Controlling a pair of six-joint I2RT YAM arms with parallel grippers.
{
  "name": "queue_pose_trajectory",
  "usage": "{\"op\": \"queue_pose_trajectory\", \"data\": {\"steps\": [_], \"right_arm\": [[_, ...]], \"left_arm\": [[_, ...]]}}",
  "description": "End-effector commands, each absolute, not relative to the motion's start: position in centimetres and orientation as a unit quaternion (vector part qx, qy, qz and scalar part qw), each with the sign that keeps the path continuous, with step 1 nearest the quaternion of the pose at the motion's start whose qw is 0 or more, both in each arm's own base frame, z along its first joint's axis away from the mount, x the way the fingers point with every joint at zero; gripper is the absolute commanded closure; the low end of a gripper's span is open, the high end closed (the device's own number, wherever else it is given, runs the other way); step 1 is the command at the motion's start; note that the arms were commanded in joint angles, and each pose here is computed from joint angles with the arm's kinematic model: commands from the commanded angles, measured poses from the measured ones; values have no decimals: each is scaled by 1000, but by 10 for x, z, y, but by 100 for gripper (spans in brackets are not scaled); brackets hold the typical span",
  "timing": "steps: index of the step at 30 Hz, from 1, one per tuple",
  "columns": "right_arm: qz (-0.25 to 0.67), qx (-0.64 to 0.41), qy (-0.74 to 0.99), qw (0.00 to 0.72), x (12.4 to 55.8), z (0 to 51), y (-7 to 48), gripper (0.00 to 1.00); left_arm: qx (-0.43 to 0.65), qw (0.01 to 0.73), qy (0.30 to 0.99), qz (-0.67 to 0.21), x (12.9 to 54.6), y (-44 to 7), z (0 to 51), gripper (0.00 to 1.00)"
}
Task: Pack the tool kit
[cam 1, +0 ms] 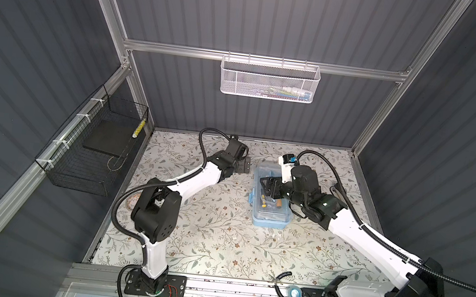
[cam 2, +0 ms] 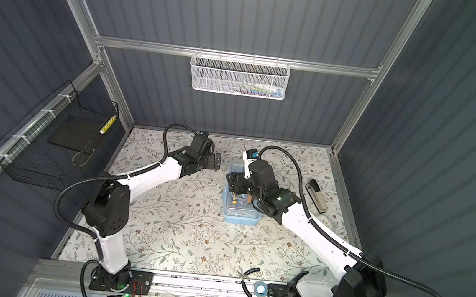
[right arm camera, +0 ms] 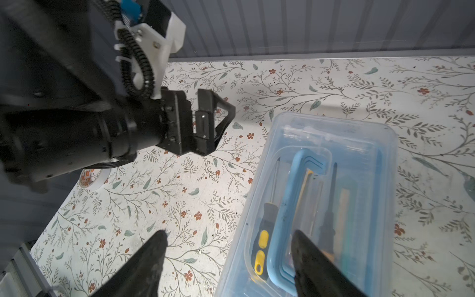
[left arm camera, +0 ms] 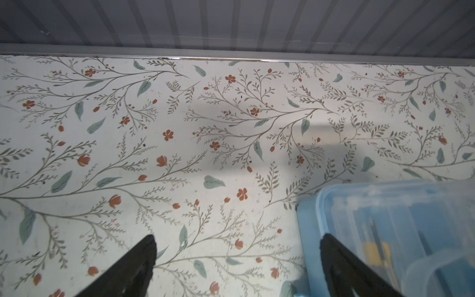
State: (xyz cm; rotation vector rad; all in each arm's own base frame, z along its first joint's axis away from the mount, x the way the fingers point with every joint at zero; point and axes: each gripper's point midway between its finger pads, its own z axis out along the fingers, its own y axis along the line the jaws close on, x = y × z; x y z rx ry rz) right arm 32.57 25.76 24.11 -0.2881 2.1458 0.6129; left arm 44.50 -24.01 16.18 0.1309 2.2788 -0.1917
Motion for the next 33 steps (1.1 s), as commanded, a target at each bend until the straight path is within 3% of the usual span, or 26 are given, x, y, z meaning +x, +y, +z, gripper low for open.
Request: {"op": "queue_pose_trajectory", "data": {"steps": [1,5,12,19,23,27,31,33], "right_arm": [[253,-121,858,430,327,242,258,24],[260,-95,871,407,328,231,244,25],[263,-73,885,376,328,208,226,28],[267,-73,886,372,326,206,223,32],[210,-59,906,364,335,202,214,36],[198,-65,906,367,340,201,214,43],[227,-71,899,367,344,202,227,61],[228,-71,901,362,347,199,230,64]], "left_arm": [[96,460,879,-82,428,-233,162,0],[99,503,847,-138,401,-229,174,0],[125,435,869,-200,371,-246,138,0],[105,407,887,-190,356,-234,99,1],[114,394,887,-211,347,-240,90,2],[115,387,886,-229,341,-244,84,6],[117,371,890,-239,336,-250,75,9],[121,366,890,-242,334,-253,72,11]]}}
